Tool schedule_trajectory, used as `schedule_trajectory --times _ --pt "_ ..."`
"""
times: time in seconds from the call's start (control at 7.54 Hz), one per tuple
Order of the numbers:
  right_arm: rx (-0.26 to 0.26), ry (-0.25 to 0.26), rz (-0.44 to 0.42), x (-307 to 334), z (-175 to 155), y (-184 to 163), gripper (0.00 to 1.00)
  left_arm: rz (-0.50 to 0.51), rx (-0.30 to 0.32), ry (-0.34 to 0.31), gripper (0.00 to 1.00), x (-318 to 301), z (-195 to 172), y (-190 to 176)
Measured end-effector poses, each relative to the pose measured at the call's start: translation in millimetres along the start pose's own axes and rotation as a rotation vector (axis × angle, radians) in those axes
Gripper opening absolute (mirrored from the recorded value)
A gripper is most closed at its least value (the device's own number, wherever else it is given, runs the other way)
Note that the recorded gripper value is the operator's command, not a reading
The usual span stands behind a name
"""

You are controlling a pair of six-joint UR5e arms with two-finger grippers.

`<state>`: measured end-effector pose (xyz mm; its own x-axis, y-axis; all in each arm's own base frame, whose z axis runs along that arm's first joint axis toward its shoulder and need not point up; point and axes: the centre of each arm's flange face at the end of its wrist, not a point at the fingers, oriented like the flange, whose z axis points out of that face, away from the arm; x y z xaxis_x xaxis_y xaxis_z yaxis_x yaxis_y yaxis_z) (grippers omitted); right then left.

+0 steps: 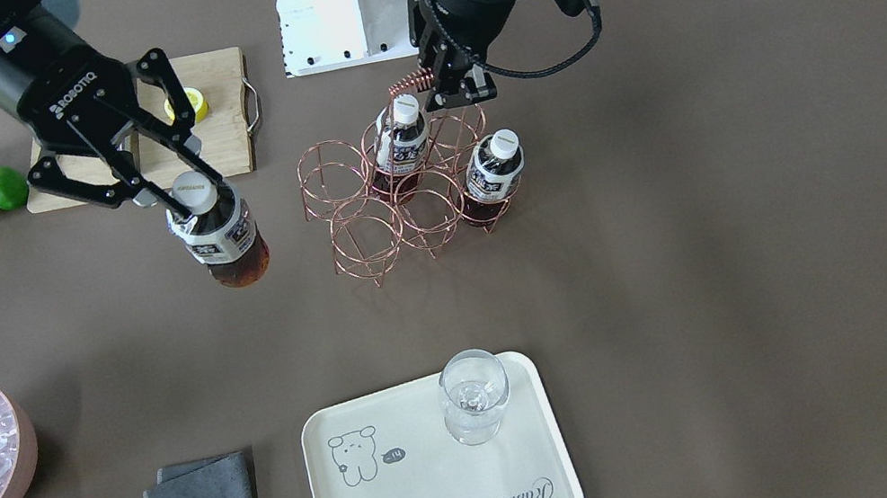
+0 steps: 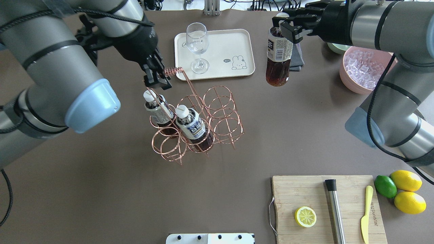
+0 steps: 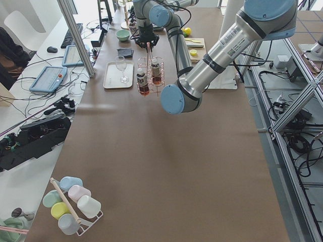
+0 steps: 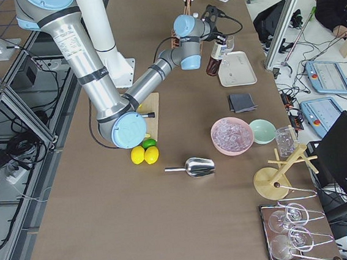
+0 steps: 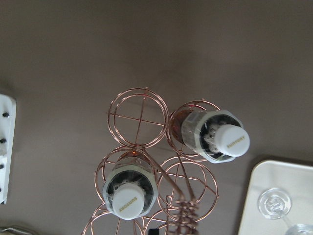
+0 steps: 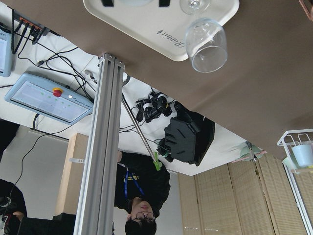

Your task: Take tea from basket to plate

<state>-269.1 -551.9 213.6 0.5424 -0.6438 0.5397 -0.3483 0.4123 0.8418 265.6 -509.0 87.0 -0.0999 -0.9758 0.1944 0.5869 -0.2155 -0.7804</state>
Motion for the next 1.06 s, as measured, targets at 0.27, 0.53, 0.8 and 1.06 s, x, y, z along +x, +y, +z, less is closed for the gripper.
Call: schedule_trajectory --times 0.27,0.53,0.8,1.06 --pt "0.038 0.027 0.0 44.2 53.5 -0.1 0.0 0.005 0.054 0.018 0.0 30.3 -22.2 -44.0" --pt "0.096 0.09 0.013 63.4 98.8 -17.8 0.0 0.005 0.104 0.033 0.0 77.7 -32.0 -112.5" --pt "0.214 0.145 0.083 39.8 141.0 -7.0 0.0 0.034 0.16 0.009 0.0 130.0 -28.2 -162.2" --pt "0.309 0.183 0.146 -6.3 164.5 24.6 0.0 0.075 0.232 -0.002 0.0 175.5 -20.2 -198.9"
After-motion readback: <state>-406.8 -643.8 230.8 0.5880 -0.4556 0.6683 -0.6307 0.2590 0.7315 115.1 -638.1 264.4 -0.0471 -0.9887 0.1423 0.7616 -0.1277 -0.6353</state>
